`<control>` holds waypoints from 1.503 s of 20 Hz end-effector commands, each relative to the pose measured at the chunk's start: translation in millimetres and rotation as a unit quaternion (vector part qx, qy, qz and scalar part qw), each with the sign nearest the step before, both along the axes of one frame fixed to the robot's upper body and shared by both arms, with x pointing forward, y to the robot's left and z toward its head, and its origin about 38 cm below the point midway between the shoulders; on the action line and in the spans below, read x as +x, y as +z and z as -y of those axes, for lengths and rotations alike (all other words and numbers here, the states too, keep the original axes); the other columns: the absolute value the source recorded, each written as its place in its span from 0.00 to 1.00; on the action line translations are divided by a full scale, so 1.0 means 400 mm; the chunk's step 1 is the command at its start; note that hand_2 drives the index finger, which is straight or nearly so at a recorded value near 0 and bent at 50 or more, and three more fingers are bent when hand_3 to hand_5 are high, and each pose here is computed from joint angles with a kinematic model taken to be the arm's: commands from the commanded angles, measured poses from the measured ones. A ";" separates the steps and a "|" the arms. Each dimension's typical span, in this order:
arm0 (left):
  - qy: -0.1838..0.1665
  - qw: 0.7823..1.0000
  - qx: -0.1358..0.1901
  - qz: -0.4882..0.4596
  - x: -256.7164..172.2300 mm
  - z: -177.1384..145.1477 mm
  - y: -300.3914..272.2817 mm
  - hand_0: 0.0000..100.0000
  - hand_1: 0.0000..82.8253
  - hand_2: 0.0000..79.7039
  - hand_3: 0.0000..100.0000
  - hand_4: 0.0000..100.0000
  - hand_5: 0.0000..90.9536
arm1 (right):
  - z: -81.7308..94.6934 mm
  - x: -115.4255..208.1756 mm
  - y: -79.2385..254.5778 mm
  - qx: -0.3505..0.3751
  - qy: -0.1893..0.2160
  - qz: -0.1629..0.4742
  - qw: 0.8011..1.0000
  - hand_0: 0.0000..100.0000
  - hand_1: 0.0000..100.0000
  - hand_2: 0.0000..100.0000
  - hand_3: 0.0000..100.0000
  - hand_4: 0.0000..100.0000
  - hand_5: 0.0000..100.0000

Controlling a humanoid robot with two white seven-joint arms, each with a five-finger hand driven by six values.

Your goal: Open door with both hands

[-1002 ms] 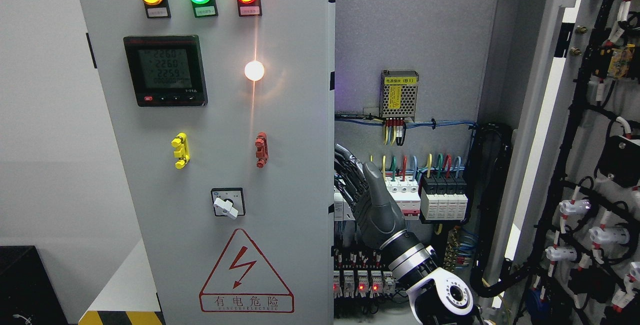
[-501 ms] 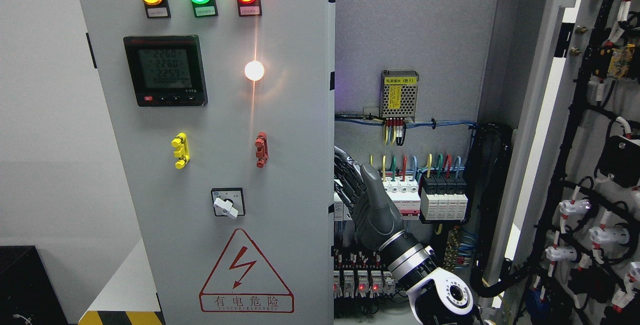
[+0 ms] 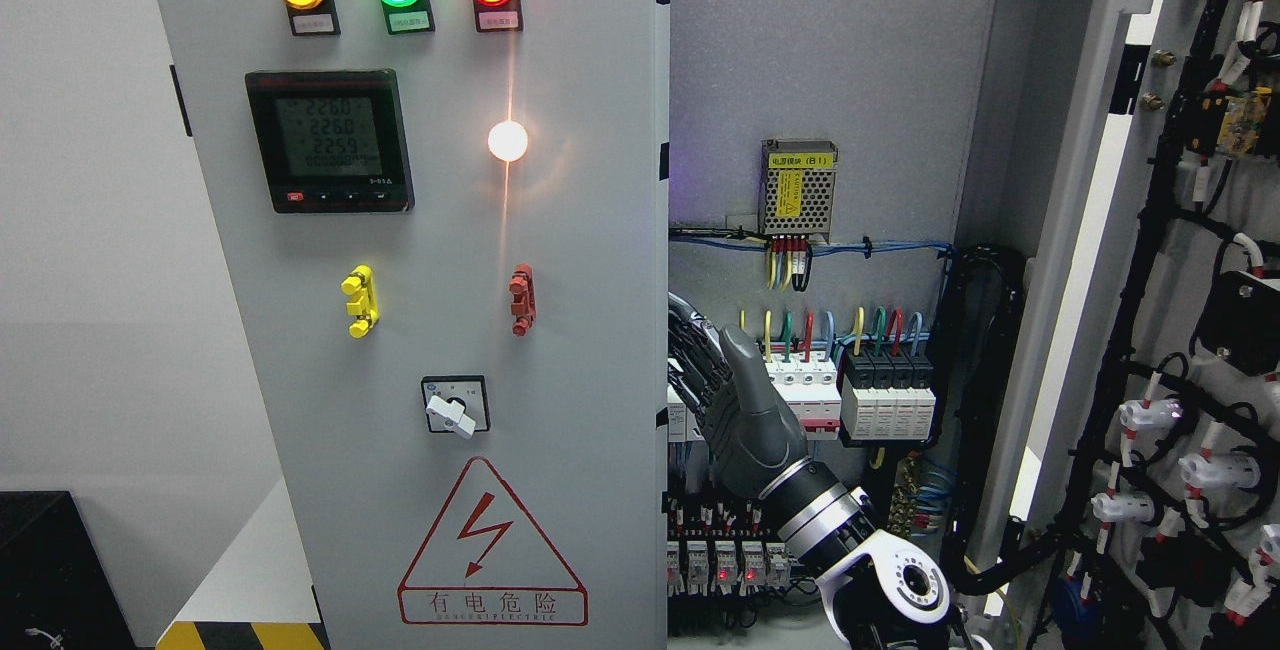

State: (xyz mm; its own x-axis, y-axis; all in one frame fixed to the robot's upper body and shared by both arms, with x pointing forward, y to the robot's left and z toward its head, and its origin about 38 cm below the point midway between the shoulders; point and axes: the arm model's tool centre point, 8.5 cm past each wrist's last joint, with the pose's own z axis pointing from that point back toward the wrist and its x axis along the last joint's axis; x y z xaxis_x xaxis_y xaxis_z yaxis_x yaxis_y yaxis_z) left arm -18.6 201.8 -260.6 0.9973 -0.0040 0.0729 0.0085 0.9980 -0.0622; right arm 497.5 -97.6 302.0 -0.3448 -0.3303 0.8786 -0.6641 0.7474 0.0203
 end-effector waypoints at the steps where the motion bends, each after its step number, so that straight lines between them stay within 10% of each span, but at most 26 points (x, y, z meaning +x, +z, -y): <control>1: 0.000 1.000 -0.003 0.002 0.005 0.001 0.000 0.00 0.00 0.00 0.00 0.00 0.00 | -0.011 0.004 0.004 -0.004 0.005 0.001 1.000 0.19 0.00 0.00 0.00 0.00 0.00; 30: 0.000 1.000 -0.002 0.002 0.005 0.001 0.000 0.00 0.00 0.00 0.00 0.00 0.00 | -0.009 -0.001 0.004 0.007 0.039 0.005 0.999 0.19 0.00 0.00 0.00 0.00 0.00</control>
